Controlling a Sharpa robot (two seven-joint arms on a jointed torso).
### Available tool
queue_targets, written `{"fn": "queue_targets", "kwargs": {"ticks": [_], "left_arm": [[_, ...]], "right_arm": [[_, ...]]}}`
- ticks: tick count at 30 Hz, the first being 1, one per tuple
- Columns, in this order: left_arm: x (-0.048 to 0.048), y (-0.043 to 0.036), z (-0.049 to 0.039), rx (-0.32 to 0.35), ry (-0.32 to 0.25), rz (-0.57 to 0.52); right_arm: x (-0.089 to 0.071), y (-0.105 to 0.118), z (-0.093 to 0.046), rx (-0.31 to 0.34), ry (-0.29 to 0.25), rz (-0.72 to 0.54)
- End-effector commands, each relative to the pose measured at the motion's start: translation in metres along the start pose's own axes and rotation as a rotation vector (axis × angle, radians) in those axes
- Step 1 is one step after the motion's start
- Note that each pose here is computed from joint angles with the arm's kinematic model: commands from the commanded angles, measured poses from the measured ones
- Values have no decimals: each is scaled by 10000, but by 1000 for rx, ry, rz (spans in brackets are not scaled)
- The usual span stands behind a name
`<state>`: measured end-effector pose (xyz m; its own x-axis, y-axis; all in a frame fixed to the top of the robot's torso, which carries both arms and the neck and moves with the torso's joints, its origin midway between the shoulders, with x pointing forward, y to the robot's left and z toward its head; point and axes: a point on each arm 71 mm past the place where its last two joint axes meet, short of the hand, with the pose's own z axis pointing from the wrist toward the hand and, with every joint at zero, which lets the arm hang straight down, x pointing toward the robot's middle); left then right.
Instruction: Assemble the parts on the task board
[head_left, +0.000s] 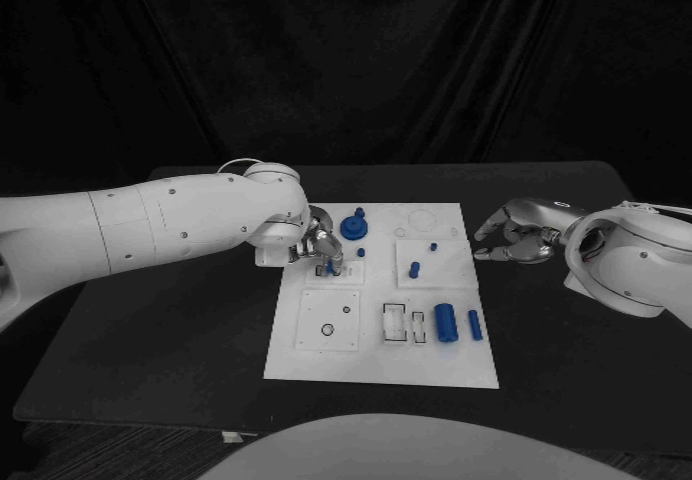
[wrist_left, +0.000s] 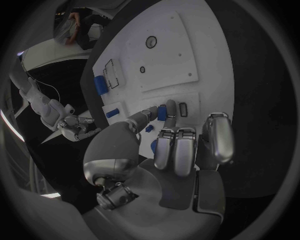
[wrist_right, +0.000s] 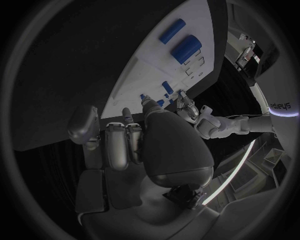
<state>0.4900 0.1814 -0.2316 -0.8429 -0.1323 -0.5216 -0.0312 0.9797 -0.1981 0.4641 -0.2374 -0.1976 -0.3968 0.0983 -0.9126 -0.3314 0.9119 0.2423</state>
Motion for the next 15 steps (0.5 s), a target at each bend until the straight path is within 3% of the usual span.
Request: {"fn": "queue_targets", "kwargs": {"ticks": [1,15], "left_arm": [[34,-13,10,1,25,12],[59,-23,5,-1,44,28]], "right_arm": [[20,-14,-2,19,14,-4],[24,-8,-3,18,18,-5]]}}
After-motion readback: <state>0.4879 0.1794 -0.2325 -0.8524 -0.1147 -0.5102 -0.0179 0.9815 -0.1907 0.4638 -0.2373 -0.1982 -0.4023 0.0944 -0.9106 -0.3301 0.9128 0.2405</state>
